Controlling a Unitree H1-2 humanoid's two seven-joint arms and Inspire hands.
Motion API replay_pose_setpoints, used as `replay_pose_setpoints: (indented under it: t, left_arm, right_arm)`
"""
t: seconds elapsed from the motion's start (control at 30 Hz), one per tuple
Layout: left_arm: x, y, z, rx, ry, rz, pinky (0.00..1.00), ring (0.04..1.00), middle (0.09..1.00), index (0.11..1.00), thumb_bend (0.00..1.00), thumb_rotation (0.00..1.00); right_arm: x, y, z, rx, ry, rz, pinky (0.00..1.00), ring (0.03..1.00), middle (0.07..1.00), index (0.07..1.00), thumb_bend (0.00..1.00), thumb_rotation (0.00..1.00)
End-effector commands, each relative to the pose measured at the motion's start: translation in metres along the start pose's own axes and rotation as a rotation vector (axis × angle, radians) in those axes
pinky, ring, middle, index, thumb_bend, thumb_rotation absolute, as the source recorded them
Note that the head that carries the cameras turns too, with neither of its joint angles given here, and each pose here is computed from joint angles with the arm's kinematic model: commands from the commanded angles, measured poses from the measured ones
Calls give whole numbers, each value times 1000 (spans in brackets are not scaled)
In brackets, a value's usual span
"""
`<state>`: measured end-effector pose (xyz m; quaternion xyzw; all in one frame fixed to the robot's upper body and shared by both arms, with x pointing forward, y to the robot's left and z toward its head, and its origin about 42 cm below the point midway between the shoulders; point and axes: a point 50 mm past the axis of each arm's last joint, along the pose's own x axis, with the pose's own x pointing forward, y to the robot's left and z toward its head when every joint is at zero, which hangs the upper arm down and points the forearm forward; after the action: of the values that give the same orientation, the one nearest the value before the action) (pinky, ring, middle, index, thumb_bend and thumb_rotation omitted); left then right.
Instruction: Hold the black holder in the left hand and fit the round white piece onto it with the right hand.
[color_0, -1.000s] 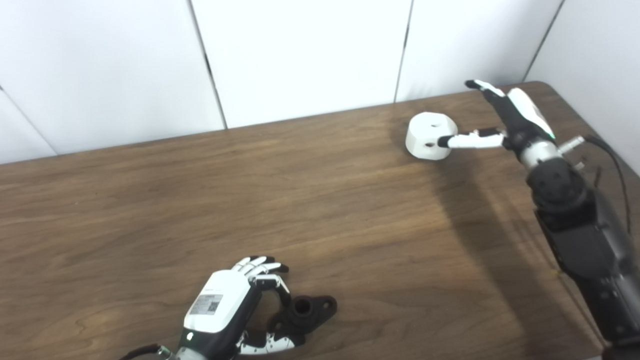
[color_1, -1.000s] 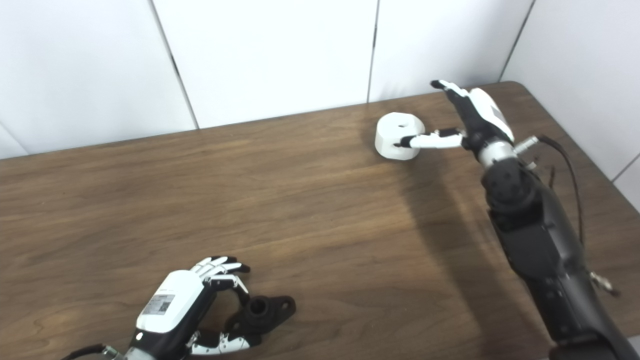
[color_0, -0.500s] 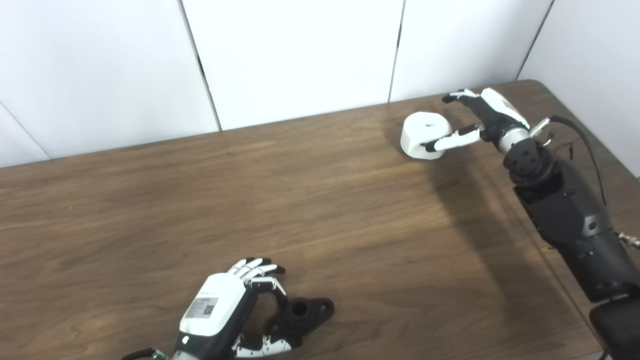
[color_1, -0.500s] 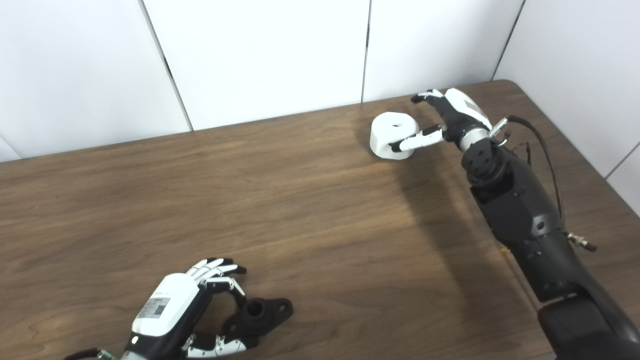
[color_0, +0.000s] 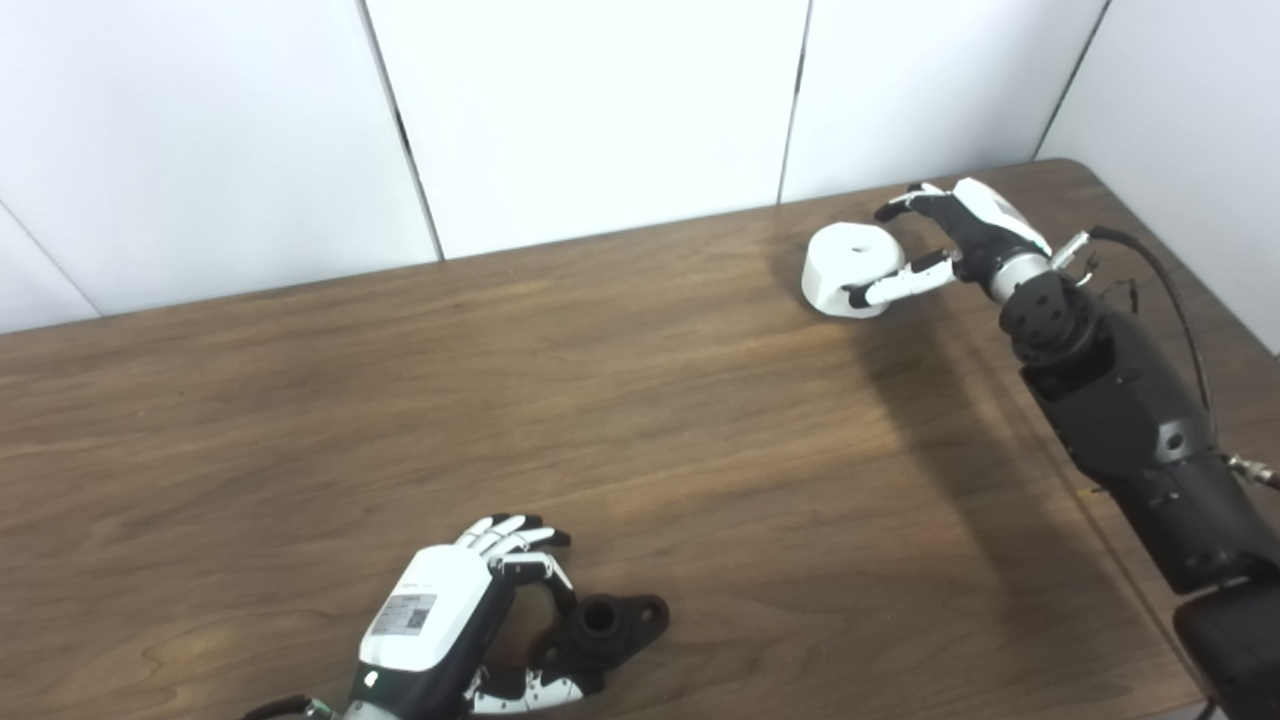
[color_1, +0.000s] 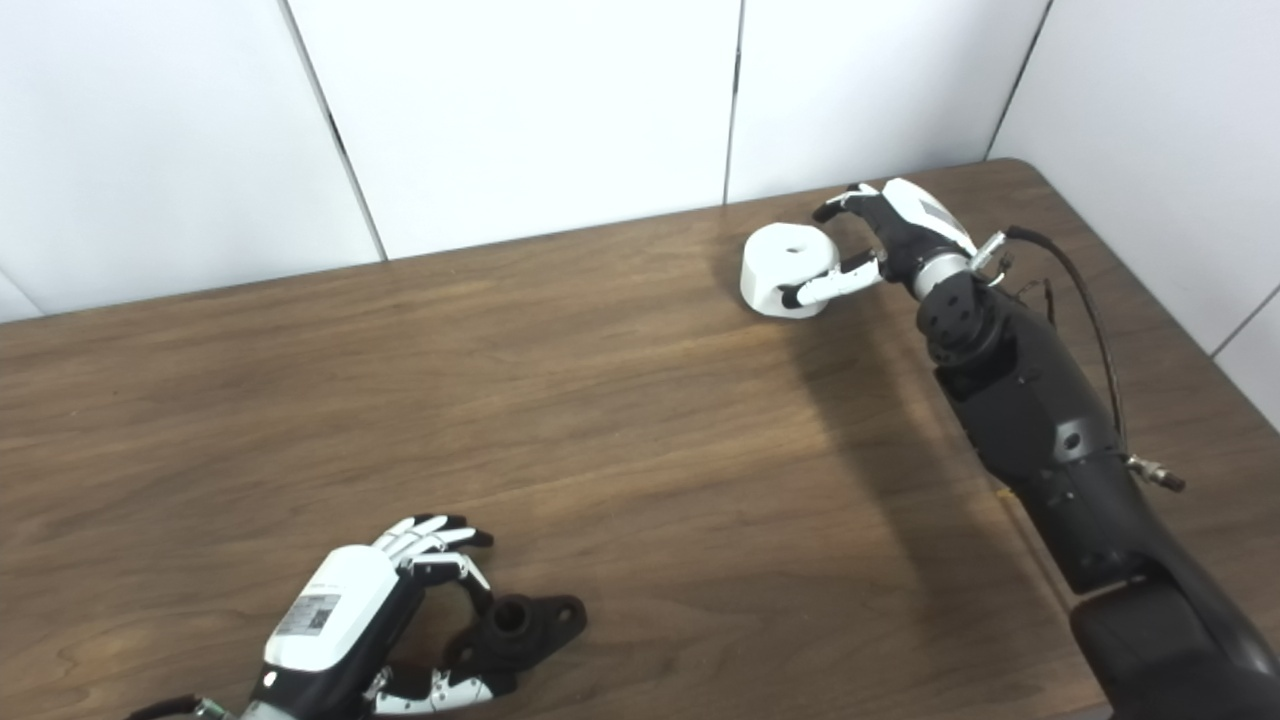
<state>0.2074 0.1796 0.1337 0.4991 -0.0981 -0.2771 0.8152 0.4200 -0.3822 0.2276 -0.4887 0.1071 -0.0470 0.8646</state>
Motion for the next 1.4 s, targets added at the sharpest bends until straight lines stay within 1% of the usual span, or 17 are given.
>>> replay_pose_setpoints:
  t: [0.0,0.1,0.3,0.6,0.87,0.9,0.93,0.97,1.17,1.2,1.37]
  left_arm:
    - [-25,-38,-29,-10,179,-231,898,889,820,489,518,52]
    - [-24,-38,-28,-1,179,-235,896,888,820,489,518,52]
    - [-24,-38,-27,-7,180,-233,898,891,822,490,518,52]
    - [-23,-37,-24,-4,177,-234,894,887,820,490,518,52]
    - [-23,-36,-22,-11,177,-229,896,887,819,489,518,52]
    - [-23,-36,-22,-12,175,-227,894,886,817,489,518,51]
    - [-23,-36,-22,-11,175,-227,892,884,816,489,518,51]
    - [-23,-36,-22,-9,175,-230,893,885,817,489,518,52]
    - [-23,-37,-22,-5,173,-230,891,884,817,489,518,52]
    - [-23,-37,-22,-6,173,-229,890,884,816,489,518,52]
    - [-21,-39,-22,-8,173,-225,889,883,815,489,518,52]
  right_arm:
    - [4,-30,16,-11,-71,-88,905,1000,955,746,906,303]
    - [4,-28,16,1,-88,-99,885,995,939,703,901,300]
    - [5,-26,15,13,-100,-110,895,985,917,644,867,256]
    - [4,-26,14,13,-100,-116,903,974,898,625,810,203]
    - [2,-23,14,15,-115,-131,887,952,873,604,790,171]
    - [2,-22,14,15,-121,-134,885,950,869,539,633,155]
    - [2,-22,14,14,-129,-139,886,949,866,516,580,149]
    - [2,-22,13,13,-136,-145,885,946,860,501,547,146]
    - [2,-20,11,-20,-174,-194,863,902,807,486,522,135]
    - [2,-20,10,-27,-176,-197,866,891,793,485,521,133]
    - [1,-21,8,-38,-189,-205,863,883,782,485,521,132]
